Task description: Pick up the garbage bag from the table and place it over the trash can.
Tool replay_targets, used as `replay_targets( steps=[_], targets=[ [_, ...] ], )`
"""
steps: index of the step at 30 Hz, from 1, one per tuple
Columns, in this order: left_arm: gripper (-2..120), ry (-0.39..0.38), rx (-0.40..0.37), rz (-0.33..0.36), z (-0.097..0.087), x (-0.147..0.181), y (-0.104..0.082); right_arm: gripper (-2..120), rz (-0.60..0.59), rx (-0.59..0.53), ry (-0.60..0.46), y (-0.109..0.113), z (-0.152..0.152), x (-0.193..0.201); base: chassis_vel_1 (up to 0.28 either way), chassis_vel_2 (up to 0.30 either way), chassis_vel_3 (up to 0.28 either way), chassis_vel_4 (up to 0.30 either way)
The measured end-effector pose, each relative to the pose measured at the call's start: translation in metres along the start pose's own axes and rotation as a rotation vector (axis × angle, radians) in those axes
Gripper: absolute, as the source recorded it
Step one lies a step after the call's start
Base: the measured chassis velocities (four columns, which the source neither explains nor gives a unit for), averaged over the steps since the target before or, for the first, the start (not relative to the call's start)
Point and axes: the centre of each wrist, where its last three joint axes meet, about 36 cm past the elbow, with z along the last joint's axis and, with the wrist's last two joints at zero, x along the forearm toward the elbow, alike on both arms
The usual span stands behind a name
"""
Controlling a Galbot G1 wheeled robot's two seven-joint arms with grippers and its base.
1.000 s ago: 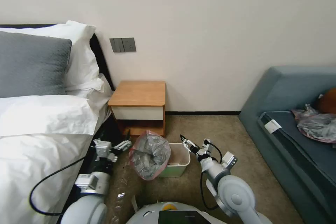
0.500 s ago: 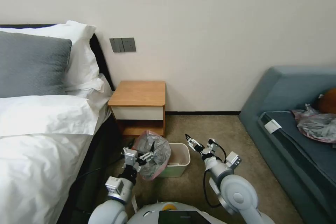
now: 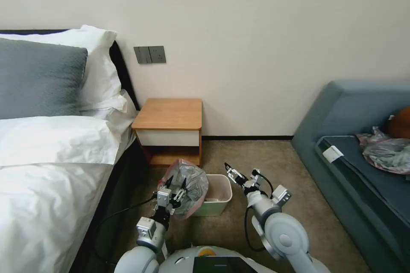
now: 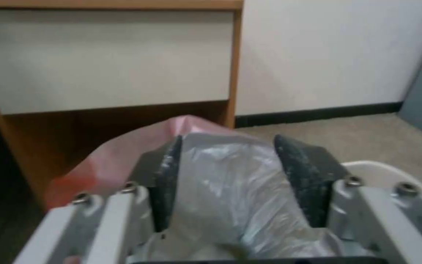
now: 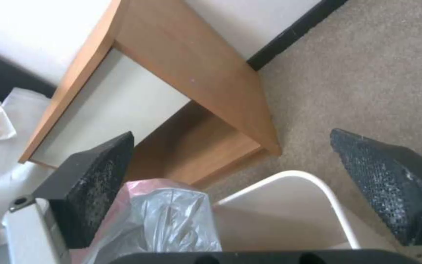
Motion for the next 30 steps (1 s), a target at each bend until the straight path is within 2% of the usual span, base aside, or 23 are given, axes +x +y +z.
replay_targets(
  steps=[2,3,5,11,13,17,28,30],
  targets=[
    [47,0.004,-0.001,-0.005,0.0,0.0,0.001,100,0.0,0.0,0.0,0.0,0.0,0.0,0.0,0.0,0.0,0.0],
    [40,0.016,-0.005,-0.026,0.001,0.0,0.002,100,0.002,-0.001,-0.001,0.0,0.001,0.0,0.0,0.0,0.0,0.0],
    [34,0.049,-0.017,-0.064,0.003,-0.002,0.005,100,0.007,-0.003,-0.003,-0.001,0.002,0.0,0.0,0.0,0.0,0.0],
    [34,0.083,-0.017,-0.107,0.006,-0.005,0.004,100,0.013,-0.003,-0.005,-0.001,0.004,0.001,0.0,0.0,0.0,0.0],
    [38,0.101,-0.017,-0.136,0.008,-0.007,0.001,100,0.015,-0.001,-0.004,-0.001,0.005,0.001,0.0,0.0,0.0,0.0],
    [46,0.117,-0.026,-0.143,0.012,-0.008,0.0,100,0.017,0.008,-0.002,-0.001,0.009,0.0,0.0,0.0,0.0,0.0],
    [46,0.154,-0.012,-0.138,0.019,-0.02,-0.003,100,0.017,0.013,-0.002,0.001,0.017,-0.001,0.0,0.0,0.0,0.0],
    [42,0.163,-0.006,-0.144,0.021,-0.025,-0.003,100,0.022,0.013,-0.002,0.0,0.019,-0.002,0.0,0.0,0.0,0.0]
  ],
)
